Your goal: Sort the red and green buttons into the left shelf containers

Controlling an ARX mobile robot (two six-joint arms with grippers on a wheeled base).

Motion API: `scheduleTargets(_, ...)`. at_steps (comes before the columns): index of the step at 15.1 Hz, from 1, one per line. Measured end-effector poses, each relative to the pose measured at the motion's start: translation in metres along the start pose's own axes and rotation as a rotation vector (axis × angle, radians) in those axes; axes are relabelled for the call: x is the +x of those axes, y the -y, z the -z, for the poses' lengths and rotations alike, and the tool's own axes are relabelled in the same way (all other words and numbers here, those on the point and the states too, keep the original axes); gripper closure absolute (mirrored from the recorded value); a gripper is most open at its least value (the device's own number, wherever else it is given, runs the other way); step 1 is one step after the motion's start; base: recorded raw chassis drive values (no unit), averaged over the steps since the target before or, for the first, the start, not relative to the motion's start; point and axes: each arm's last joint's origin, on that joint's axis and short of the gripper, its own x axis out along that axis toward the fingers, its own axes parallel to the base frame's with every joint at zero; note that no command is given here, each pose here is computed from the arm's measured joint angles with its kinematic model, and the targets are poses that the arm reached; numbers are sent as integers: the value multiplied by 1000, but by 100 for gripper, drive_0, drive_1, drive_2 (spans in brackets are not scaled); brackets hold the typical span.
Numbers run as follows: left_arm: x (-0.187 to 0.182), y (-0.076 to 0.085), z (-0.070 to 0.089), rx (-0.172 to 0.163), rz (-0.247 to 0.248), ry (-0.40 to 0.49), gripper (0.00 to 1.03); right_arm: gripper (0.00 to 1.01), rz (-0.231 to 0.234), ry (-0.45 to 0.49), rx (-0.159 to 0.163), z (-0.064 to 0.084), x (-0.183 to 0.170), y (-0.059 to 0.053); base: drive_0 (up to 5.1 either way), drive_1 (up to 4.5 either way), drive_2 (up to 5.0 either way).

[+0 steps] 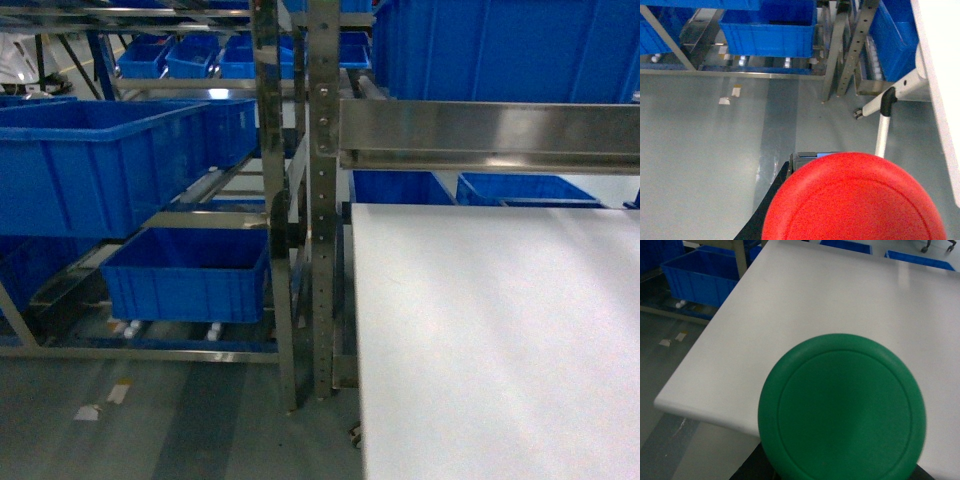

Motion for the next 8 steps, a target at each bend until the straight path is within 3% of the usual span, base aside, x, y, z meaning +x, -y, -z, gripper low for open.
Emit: scheduleTargets(8, 0, 0, 0, 1, 1, -2, 77, 75, 0, 0, 0, 0, 0, 0, -490, 155, 328)
